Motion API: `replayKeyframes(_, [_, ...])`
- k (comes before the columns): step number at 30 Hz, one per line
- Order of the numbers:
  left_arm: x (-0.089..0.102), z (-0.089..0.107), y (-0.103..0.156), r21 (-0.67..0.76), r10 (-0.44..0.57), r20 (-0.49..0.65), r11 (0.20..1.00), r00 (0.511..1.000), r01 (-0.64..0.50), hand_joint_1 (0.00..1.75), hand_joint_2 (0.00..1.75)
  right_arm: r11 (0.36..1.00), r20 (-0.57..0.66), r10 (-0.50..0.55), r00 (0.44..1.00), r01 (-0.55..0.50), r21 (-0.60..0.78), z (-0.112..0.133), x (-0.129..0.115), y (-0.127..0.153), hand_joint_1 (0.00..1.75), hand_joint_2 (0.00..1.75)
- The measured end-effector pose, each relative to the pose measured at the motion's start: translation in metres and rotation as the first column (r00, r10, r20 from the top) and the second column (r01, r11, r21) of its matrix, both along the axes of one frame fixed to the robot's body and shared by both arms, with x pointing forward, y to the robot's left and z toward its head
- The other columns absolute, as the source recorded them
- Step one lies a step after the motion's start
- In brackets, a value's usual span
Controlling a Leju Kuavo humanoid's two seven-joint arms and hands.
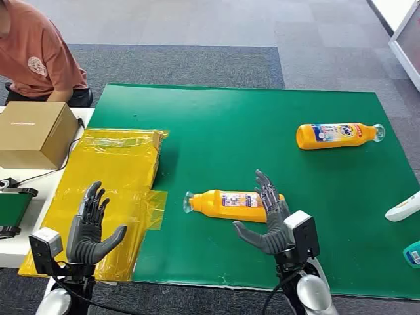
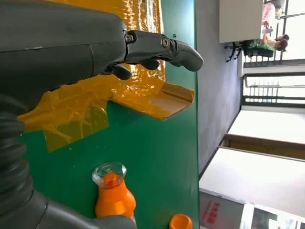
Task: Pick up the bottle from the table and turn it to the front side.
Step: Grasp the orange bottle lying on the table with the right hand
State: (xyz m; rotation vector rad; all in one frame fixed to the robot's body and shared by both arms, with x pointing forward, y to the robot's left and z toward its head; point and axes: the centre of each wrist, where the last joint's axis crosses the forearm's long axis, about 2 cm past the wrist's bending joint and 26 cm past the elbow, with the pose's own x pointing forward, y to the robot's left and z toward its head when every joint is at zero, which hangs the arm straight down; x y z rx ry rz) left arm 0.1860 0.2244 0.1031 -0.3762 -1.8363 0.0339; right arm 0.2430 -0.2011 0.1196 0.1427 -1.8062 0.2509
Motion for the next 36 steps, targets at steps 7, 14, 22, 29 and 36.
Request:
replayKeyframes(7, [0.0000, -0.0008, -0.0003, -0.003, -0.006, -0.003, 1.000, 1.000, 0.006, 0.00, 1.75, 1.000, 0.003, -0.001, 1.000, 0.001, -0.005, 0.0002, 0.0005, -0.0001, 0.00, 1.75])
replayKeyframes(14, [0.0003, -0.0014, -0.0010, -0.008, -0.015, -0.004, 1.000, 1.000, 0.015, 0.00, 1.75, 1.000, 0.013, -0.014, 1.000, 0.015, -0.025, 0.0011, 0.0020, -0.0003, 0.00, 1.75])
replayKeyframes(22, [0.0001, -0.0014, -0.0016, -0.009, -0.022, -0.003, 1.000, 1.000, 0.022, 0.00, 1.75, 0.999, 0.010, -0.021, 1.000, 0.022, -0.048, -0.0002, 0.0022, -0.0006, 0.00, 1.75])
replayKeyframes(29, [0.0000, -0.0013, -0.0017, -0.005, -0.030, -0.004, 1.000, 1.000, 0.030, 0.00, 1.75, 0.996, 0.012, -0.039, 0.999, 0.040, -0.082, -0.0017, 0.0006, -0.0010, 0.00, 1.75])
replayKeyframes(36, [-0.0001, -0.0009, -0.0021, 0.008, -0.048, -0.004, 0.999, 0.999, 0.048, 0.00, 1.75, 0.938, 0.057, -0.122, 0.991, 0.134, -0.320, -0.0010, 0.0007, -0.0022, 0.00, 1.75])
